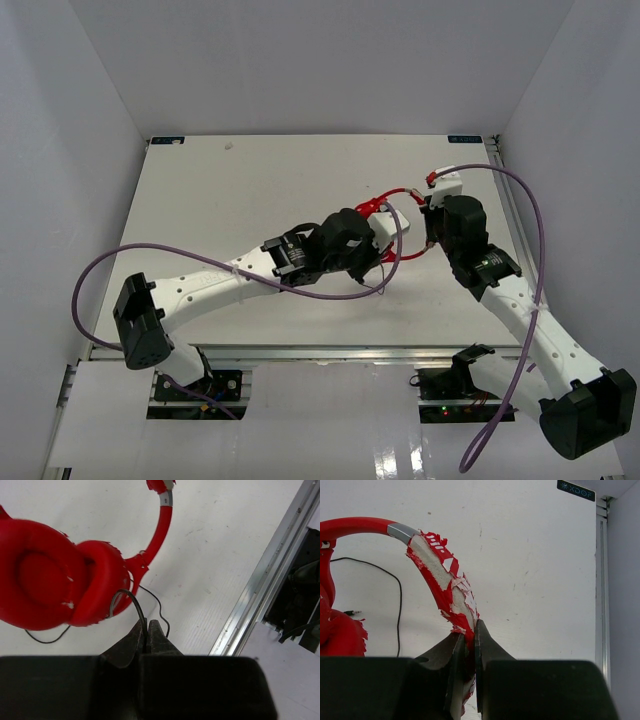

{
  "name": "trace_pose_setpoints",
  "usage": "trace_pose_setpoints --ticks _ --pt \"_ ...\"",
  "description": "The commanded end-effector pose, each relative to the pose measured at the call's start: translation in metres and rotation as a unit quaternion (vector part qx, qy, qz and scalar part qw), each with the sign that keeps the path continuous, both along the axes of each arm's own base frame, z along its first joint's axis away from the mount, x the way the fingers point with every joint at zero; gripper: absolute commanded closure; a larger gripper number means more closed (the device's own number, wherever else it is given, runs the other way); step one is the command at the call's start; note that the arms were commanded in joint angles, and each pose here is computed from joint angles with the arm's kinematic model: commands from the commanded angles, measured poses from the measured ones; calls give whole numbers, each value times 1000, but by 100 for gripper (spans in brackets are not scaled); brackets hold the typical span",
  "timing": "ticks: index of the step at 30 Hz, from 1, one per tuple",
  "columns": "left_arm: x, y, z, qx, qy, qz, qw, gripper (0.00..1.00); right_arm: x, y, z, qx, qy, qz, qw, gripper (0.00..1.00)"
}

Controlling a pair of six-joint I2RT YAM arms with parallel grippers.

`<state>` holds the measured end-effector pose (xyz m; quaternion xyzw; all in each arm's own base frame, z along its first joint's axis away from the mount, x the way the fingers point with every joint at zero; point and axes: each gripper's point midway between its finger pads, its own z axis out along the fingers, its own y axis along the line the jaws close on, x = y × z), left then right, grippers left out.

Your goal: Wrap the headphones

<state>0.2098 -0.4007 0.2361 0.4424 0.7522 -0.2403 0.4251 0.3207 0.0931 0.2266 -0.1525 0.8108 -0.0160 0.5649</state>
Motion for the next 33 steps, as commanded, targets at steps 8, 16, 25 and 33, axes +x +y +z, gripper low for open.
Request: trace_pose_setpoints --ticks 8,16,25,33 --pt "2 46 14 68 -26 -8 997 100 -11 40 27 -6 -35 145 989 92" --pt "11 60 16 90 -72 -9 993 100 -34 64 11 -30 -11 260 965 92" --pt "28 75 28 117 -143 5 983 100 -56 80 9 -33 0 345 938 92" --pt "29 88 29 125 -172 8 977 100 -71 91 16 -13 5 394 919 92"
